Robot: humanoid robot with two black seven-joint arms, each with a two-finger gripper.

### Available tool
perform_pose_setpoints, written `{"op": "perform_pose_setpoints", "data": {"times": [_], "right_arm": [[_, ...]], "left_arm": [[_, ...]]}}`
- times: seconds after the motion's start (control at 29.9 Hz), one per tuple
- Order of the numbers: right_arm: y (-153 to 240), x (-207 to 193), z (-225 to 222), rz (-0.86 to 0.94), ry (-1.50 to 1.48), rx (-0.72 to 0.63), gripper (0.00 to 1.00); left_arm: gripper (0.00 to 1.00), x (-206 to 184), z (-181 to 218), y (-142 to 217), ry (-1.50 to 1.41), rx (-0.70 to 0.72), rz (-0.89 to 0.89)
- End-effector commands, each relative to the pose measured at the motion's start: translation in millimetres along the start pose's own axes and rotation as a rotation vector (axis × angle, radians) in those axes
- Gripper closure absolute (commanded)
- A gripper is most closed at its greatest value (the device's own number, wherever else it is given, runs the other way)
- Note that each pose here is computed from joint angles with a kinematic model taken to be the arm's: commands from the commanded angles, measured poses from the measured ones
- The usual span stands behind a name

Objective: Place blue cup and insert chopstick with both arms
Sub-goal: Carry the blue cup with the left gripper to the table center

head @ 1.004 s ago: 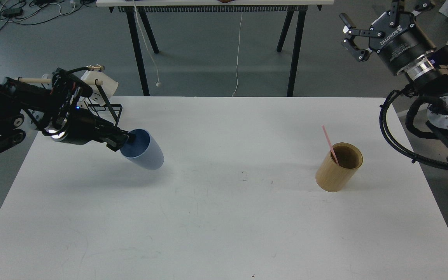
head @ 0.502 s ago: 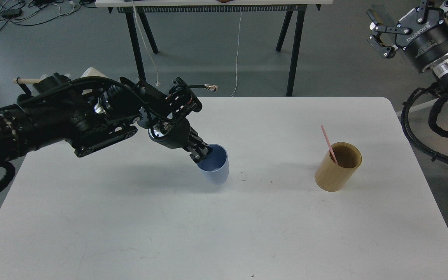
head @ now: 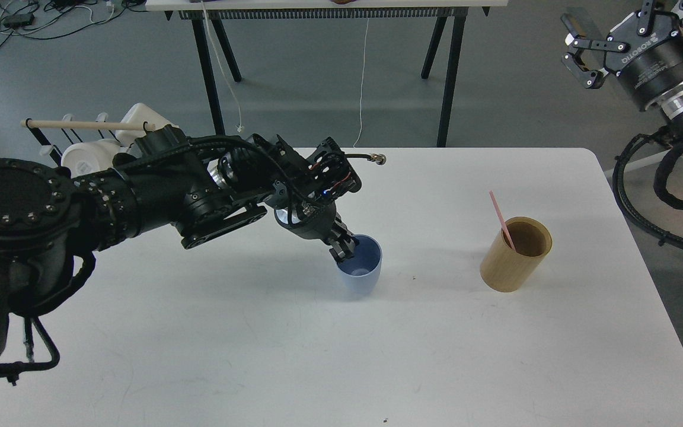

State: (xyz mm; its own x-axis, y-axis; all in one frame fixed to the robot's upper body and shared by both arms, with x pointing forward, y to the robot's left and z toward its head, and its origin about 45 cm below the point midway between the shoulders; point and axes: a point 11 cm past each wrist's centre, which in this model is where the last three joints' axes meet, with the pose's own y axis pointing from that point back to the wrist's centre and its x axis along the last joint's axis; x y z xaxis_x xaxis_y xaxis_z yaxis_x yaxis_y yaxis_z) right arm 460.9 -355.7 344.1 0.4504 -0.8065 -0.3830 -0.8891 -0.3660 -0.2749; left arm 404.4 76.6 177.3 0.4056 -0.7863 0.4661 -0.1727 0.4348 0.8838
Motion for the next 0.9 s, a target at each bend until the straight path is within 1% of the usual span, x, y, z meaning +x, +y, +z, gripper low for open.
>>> {"op": "perform_pose_setpoints", "data": {"times": [0.0,0.13,0.23,0.4,0.47,0.54,0.7,0.87], "right_arm": [[0.4,0.3,-2.2,0.004,-0.016,0.019,0.01],[1.7,1.7,-7.3,0.012,-0.033,0.083,0.02],[0.7,0.7,-6.7,0.011,-0.038,0.091,0.04],[-0.2,0.5,-10.0,0.011,-0.041,0.112,0.04],[0.1,1.4,-10.2,0.014,-0.04,0.112,0.04],[2.2,5.0,-7.2,0.021,-0.02,0.094,0.01],[5.7,5.4,7.5,0.019,-0.003,0.037,0.01],[6.4,5.9,9.6,0.019,0.0,0.03,0.01]], "left_arm": [[1.0,-0.6,1.1,-1.0,0.001,-0.004,0.0],[0.98,-2.1,1.4,-1.6,0.003,-0.006,-0.002],[0.97,-2.1,1.4,-1.6,0.003,-0.006,-0.002],[0.95,-1.8,2.4,-2.3,0.006,-0.01,0.0],[0.93,-2.0,3.0,-2.7,0.012,-0.014,0.002],[0.93,-1.1,4.8,-2.9,0.016,-0.022,0.007],[0.92,-0.5,7.4,-5.2,0.015,-0.027,0.006],[0.91,-1.6,7.4,-5.9,0.018,-0.028,0.006]]}}
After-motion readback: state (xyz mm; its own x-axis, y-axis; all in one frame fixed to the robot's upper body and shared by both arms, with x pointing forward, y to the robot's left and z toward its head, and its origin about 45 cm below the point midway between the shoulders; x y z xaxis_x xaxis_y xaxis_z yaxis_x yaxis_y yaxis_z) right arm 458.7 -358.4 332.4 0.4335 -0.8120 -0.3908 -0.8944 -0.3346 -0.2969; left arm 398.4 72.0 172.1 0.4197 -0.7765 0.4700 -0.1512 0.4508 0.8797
